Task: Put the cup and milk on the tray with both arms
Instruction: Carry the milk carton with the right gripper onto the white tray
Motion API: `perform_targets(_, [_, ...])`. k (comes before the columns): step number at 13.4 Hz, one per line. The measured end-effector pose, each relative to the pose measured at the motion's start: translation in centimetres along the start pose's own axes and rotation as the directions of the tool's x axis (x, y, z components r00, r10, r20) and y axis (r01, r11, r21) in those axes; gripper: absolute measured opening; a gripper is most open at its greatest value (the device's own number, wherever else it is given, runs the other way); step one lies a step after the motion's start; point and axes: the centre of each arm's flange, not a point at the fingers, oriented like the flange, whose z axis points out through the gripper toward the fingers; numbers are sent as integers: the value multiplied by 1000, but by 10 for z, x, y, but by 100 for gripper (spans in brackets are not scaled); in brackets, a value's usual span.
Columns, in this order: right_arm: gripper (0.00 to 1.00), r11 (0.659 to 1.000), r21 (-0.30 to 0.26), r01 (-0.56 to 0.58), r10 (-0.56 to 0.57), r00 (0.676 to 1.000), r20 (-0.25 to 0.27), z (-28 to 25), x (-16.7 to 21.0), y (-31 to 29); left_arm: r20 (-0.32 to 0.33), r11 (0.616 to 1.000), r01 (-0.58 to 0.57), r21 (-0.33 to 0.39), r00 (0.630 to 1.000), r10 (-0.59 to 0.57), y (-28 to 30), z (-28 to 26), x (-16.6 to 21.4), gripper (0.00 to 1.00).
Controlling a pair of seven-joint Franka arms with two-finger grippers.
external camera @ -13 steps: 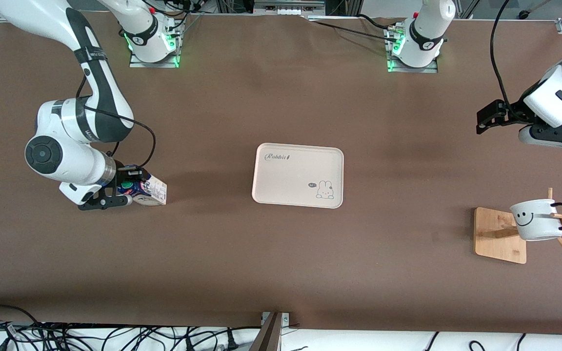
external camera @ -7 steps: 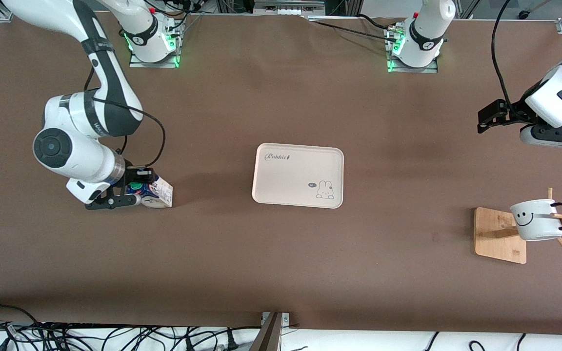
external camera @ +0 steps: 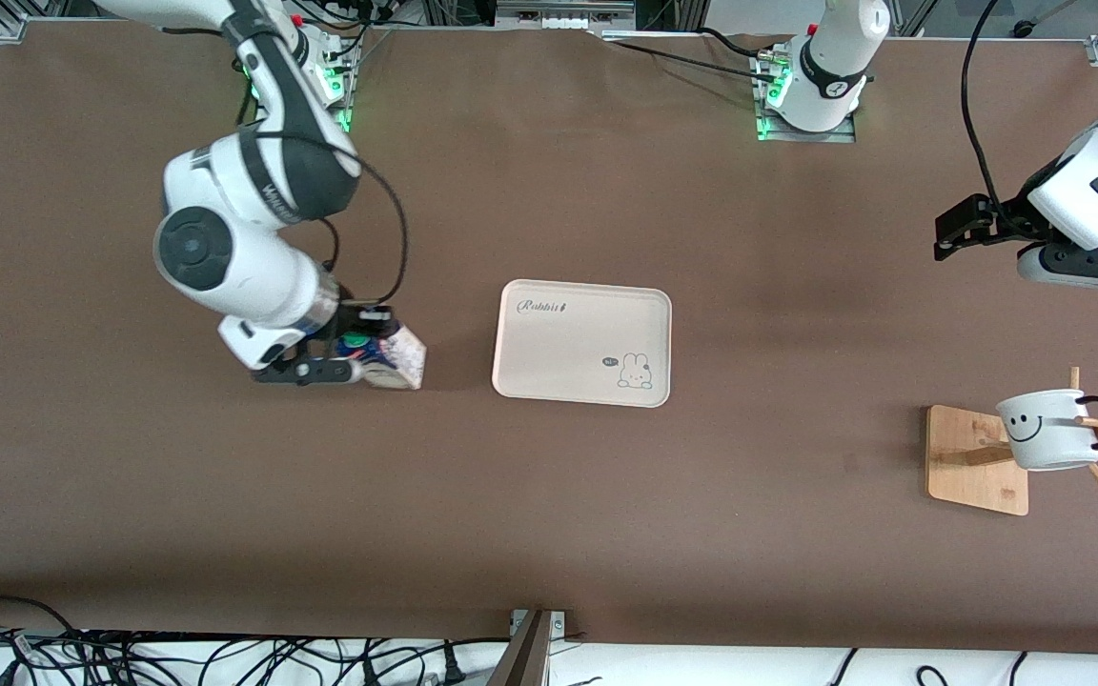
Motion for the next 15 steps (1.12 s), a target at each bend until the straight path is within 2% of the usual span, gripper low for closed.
perform_targets(3, [45,1000,-6,20,-20,1000,3,21,-37,-91,0,1000,0,0,1000,0,0,0,0,100])
perform_targets(5, [45,999,0,34,-34,999,-9,35,-49,-127,0,1000,0,0,1000,0,0,0,0,100])
perform_targets(9, [45,999,25,26,-24,998,-50,68,-44,-153,0,1000,0,0,1000,0,0,0,0,100])
perform_targets(15, [48,999,20,27,-26,999,-47,97,-51,-171,9,1000,-1,0,1000,1,0,1,-1,100])
